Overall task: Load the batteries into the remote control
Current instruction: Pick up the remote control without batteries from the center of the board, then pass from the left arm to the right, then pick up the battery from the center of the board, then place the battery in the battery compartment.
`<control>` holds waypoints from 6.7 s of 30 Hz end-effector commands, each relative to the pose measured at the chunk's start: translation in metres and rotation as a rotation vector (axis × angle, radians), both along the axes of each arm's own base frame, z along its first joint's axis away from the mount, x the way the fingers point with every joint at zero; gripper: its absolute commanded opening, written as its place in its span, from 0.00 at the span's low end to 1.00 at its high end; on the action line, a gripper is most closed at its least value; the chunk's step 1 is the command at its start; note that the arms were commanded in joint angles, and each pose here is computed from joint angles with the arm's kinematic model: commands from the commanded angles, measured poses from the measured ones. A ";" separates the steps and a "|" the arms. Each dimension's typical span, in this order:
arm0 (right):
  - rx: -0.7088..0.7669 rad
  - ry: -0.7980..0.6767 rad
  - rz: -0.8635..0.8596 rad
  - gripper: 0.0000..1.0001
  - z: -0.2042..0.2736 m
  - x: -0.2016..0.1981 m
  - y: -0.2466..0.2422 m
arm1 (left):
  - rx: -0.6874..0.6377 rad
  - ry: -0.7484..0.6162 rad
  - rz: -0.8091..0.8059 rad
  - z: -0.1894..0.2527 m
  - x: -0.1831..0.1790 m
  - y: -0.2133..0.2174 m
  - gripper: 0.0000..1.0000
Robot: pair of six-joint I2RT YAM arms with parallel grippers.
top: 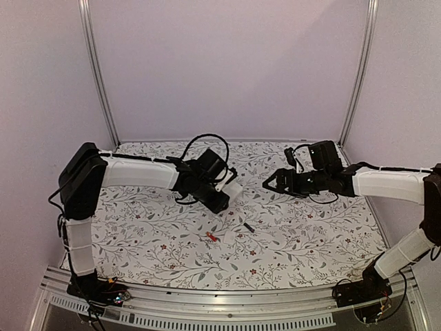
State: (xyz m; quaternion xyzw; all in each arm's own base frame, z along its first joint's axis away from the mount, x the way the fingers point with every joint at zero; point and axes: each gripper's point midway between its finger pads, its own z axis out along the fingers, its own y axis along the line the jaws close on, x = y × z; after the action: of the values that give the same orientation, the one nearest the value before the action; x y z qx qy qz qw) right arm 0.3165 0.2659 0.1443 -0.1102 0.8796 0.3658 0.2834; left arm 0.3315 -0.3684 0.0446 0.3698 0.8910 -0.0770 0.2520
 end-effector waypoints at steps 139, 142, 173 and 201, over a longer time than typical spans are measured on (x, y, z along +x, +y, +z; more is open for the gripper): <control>0.242 0.050 0.144 0.00 0.006 -0.011 -0.018 | 0.437 0.105 -0.941 -0.035 -0.110 0.029 0.14; 0.253 0.030 0.133 0.00 0.010 -0.007 -0.017 | 0.382 0.072 -0.898 -0.025 -0.111 0.025 0.10; 0.494 -0.111 0.124 0.00 0.071 -0.001 0.039 | -0.755 -0.420 0.195 0.210 -0.017 0.007 0.00; 0.482 -0.116 0.062 0.00 0.065 -0.015 0.037 | -0.743 -0.442 0.271 0.210 -0.020 0.009 0.00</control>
State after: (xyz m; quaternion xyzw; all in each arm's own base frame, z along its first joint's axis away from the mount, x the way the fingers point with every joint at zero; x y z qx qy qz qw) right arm 0.3042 0.3097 0.1996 -0.0910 0.7542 0.5701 0.3129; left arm 0.3156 -0.3587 0.2506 0.1436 0.7707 -0.2773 0.5554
